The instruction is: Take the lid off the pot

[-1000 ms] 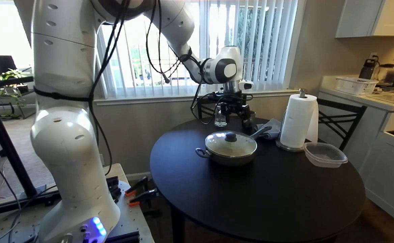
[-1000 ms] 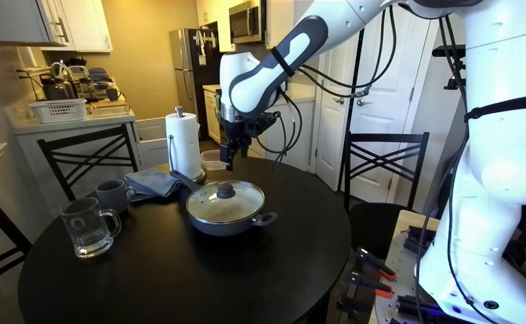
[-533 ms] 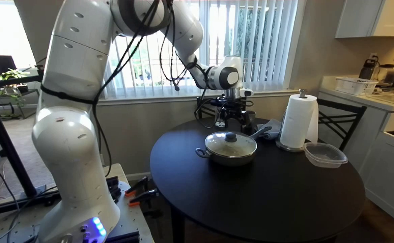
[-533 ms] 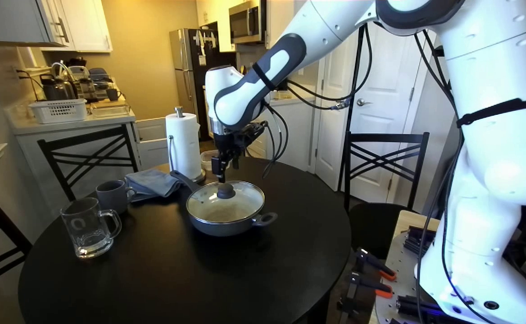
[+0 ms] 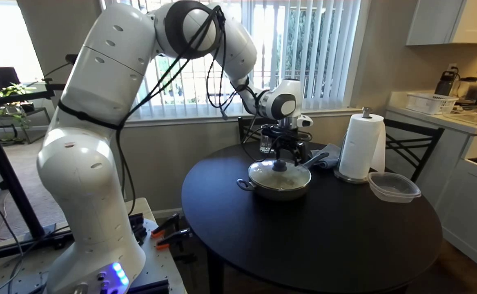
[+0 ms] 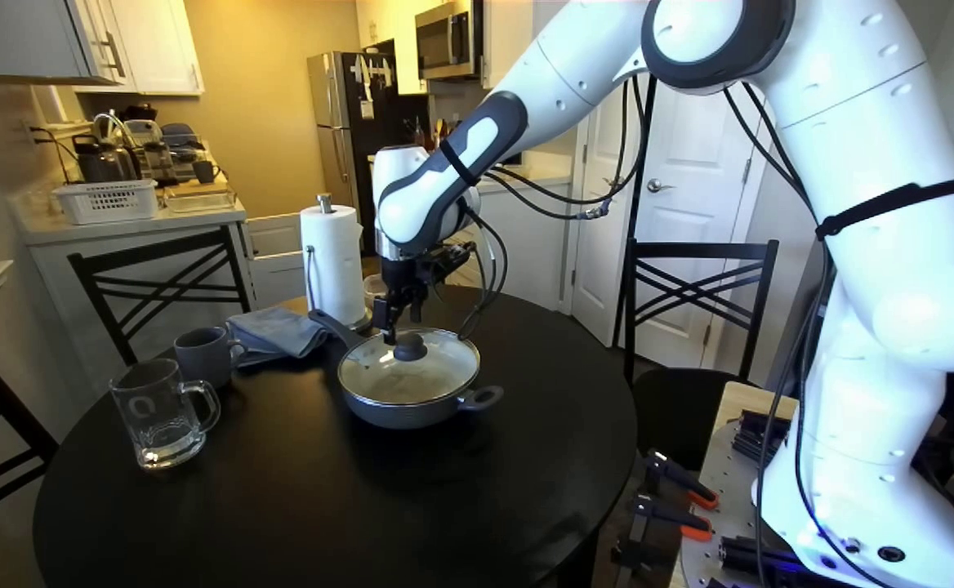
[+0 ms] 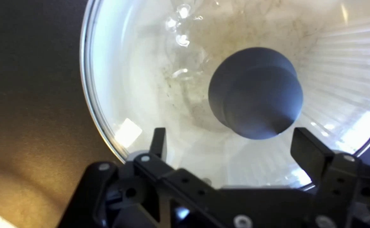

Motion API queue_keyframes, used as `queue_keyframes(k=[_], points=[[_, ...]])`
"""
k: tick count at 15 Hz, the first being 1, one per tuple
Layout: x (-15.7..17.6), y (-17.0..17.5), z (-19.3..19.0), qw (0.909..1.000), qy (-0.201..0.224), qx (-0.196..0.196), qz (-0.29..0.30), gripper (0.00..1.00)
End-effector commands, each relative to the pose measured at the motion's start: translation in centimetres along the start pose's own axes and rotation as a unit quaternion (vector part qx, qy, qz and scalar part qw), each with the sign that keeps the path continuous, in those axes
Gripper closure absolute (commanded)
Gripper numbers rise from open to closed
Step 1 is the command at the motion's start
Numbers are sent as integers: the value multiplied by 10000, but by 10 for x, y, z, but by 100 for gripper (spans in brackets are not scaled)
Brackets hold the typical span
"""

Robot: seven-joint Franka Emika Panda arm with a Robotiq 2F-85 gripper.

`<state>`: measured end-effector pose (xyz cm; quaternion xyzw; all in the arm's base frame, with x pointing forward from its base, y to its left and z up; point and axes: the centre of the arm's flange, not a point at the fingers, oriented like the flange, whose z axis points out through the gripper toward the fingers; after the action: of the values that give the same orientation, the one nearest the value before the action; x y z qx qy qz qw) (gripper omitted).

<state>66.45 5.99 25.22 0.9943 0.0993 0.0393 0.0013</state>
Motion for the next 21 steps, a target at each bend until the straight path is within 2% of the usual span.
queue_keyframes(k=[1,6,11,17,21], points=[[8,-3,6,9997,-84,176,-117,0],[3,-13,0,9996,-219,-85,-138,0],[-2,-19,-4,9989,-465,-60,-63,0],[1,-13,-6,9985,-542,-35,2,0],[1,-9,-6,9972,-737,-20,86,0]])
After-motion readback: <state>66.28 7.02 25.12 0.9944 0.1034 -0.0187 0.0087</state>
